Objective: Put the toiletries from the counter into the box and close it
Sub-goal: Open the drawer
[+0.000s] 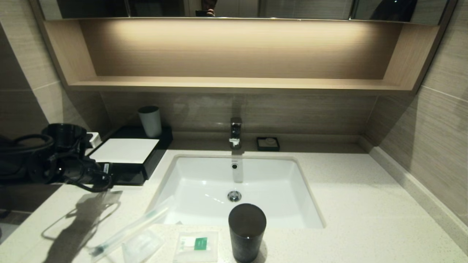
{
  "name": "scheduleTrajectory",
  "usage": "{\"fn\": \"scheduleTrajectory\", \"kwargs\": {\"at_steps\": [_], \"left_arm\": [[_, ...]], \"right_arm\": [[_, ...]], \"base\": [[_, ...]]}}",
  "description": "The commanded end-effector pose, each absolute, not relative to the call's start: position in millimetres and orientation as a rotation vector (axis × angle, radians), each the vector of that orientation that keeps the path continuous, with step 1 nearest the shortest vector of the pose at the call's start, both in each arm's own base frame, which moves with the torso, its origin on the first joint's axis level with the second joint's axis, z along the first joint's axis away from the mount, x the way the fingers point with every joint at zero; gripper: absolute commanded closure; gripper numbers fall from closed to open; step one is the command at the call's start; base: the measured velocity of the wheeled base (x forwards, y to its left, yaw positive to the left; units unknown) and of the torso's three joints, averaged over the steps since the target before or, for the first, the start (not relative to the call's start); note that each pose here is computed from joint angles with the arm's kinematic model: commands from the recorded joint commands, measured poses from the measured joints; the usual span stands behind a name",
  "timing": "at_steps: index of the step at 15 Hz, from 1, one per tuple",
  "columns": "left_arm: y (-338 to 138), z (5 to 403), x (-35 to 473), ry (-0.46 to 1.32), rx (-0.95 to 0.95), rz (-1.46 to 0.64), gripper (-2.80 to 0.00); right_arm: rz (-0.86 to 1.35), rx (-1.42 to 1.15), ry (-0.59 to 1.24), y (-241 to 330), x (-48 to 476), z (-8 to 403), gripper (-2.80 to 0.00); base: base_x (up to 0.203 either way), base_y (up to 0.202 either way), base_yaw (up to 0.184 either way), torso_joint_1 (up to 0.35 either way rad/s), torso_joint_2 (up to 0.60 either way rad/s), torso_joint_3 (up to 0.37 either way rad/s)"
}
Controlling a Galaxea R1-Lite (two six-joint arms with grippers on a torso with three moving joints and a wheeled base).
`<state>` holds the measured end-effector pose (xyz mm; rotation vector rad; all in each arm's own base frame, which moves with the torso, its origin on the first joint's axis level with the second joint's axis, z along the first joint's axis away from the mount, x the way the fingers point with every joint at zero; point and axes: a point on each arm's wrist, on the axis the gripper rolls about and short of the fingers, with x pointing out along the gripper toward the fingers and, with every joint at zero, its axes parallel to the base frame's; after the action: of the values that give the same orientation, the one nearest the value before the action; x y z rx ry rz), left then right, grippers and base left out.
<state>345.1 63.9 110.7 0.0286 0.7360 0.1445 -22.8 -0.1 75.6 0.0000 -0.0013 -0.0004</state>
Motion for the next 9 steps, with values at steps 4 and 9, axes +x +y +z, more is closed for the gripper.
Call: {"fn": "scheduleTrajectory", "kwargs": {"at_steps": [4, 9], "left_arm": [[64.4, 107.2, 347.9, 0.73, 0.031, 0.144, 0.0], [64.6, 105.5, 348.8, 0.731, 0.032, 0.146, 0.0]], "right_arm": [[0.0, 0.0, -0.001, -0.1, -22.8, 75.6, 0.0], [0.0, 0.0, 0.0, -0.1, -22.7, 75.2, 0.0]], "base": [[0.0, 0.0, 0.0, 0.0, 0.0, 0.0], [0.0, 0.0, 0.0, 0.0, 0.0, 0.0]]}}
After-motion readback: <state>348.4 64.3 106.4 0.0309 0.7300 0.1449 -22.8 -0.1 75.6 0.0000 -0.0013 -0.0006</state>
